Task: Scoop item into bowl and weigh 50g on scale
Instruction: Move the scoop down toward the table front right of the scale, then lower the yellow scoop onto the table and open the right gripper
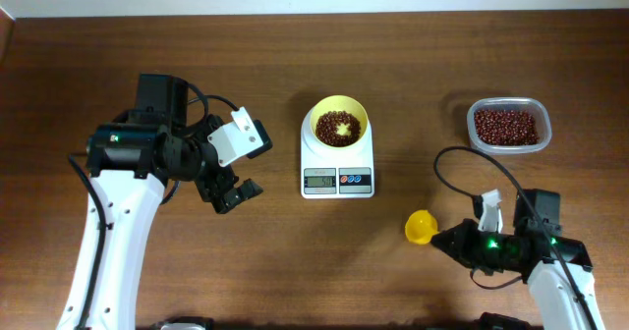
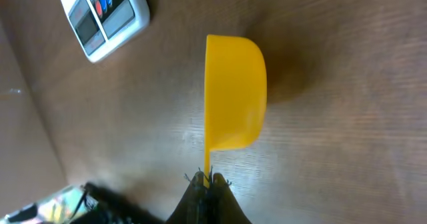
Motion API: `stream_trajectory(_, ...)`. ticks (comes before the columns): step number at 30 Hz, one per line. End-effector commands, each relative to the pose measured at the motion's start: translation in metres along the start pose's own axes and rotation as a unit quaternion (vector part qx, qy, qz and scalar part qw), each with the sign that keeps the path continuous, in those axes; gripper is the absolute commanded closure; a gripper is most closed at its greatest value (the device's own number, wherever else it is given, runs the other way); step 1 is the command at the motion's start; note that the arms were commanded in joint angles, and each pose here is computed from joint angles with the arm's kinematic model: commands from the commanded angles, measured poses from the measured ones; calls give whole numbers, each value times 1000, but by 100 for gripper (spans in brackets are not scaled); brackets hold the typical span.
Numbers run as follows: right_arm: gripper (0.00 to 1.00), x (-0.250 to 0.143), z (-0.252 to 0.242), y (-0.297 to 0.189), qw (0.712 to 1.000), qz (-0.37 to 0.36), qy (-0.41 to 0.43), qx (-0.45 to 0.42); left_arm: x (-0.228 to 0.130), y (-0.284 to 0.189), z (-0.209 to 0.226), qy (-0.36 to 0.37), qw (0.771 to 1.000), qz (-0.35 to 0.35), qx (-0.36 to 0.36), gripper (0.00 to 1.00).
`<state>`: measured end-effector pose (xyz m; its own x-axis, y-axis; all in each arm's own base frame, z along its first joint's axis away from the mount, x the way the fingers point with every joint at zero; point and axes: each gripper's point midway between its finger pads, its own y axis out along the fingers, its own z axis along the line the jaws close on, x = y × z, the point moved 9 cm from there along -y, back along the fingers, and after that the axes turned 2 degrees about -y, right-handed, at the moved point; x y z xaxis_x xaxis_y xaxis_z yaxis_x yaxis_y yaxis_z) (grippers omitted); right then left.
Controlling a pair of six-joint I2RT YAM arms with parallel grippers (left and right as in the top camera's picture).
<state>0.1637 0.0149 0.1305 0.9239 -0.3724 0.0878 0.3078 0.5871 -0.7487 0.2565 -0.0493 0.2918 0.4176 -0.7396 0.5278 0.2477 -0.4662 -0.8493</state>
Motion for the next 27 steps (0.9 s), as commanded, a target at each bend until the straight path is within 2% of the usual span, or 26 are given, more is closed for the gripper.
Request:
stream_trajectory(1,96,5,-3,2,1000,-18,6,-13,4,-6,-2,14,1000,-14,4,1)
stream_trajectory(4,96,7,-3,2,1000,-23,2,-15,4,-6,-2,14,1000,-14,4,1)
stream_trajectory(6,87,7,-3,2,1000,-24,2,-19,4,-6,-2,14,1000,-14,4,1)
stream_trajectory(10,85,9,-9,1,998,-35,2,-56,4,-6,-2,14,1000,-14,4,1)
stream_trajectory(12,74,11,-12,1,996,-44,-1,-76,4,-6,-2,14,1000,-14,4,1)
stream_trajectory(21,62,16,-28,-4,982,-71,0,-174,4,-6,-2,14,1000,-14,4,1)
stream_trajectory(22,58,16,-29,-4,981,-72,0,-181,4,-6,-2,14,1000,-14,4,1)
stream_trajectory(23,47,17,-30,-4,980,-73,0,-185,4,-6,-2,14,1000,-14,4,1)
stream_trajectory(24,40,17,-29,-4,980,-73,0,-185,4,-6,-2,14,1000,-14,4,1)
stream_trajectory(26,20,17,-29,-4,980,-74,0,-185,4,-6,-2,14,1000,-14,4,1)
stream_trajectory(27,1,17,-29,-4,980,-75,-1,-184,4,-6,-2,14,1000,-14,4,1)
